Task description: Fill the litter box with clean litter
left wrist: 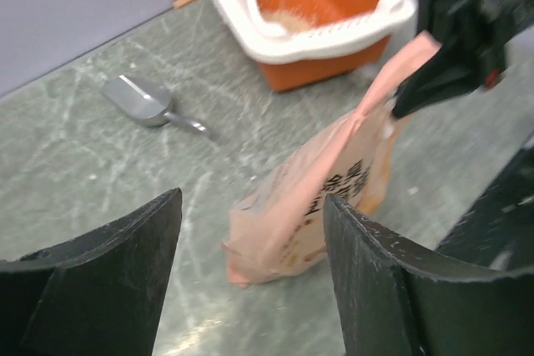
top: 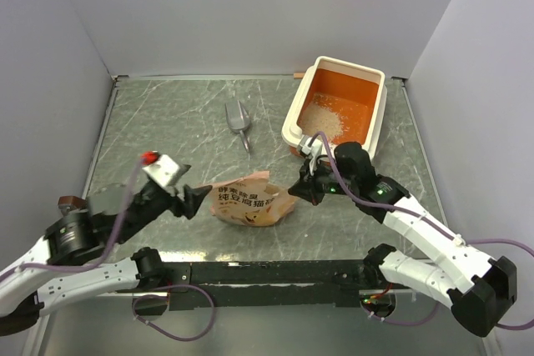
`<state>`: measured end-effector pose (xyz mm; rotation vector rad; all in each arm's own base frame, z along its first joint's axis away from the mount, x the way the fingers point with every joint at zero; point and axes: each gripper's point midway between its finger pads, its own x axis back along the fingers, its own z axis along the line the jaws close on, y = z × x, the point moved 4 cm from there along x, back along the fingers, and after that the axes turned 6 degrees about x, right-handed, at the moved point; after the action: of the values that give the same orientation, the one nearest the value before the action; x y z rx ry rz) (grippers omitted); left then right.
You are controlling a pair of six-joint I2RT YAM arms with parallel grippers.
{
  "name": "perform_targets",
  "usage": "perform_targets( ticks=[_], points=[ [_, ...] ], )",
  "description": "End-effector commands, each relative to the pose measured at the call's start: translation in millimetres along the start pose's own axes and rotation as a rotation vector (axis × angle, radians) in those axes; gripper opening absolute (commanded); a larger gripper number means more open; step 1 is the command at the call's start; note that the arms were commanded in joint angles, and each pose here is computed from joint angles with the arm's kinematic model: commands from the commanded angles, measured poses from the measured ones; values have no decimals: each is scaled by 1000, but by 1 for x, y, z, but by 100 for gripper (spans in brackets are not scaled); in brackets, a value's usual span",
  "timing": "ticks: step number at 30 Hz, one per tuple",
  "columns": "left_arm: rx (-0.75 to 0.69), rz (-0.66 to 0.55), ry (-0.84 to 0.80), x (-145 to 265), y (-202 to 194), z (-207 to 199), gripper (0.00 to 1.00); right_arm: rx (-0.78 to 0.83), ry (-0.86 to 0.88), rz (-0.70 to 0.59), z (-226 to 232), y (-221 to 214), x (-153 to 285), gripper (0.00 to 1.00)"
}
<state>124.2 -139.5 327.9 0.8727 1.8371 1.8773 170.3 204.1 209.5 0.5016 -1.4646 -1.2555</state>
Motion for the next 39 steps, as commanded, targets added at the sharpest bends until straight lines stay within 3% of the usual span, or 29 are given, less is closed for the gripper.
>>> perform_targets(
  ticks=[1,7,11,19,26,31,39],
  points=[
    [227,-8,-49,11,-6,-10,72,6,-16,-93,2,16,7,0],
    [261,57,-123,5,-28,-24,74,-18,22,-116,9,16,6,0],
    [248,60,-131,5,-27,-26,81,-19,40,-137,13,19,9,0],
    [174,100,-6,-22,-53,-15,95,-33,50,-162,17,17,11,0],
    [116,107,48,-50,-68,-7,95,-54,-2,-169,14,19,17,0],
    [120,124,-23,-66,-71,-10,93,-105,-90,-182,1,16,23,0],
    [171,76,-147,-89,-81,-14,89,-168,-78,-194,-3,10,23,0]
  ],
)
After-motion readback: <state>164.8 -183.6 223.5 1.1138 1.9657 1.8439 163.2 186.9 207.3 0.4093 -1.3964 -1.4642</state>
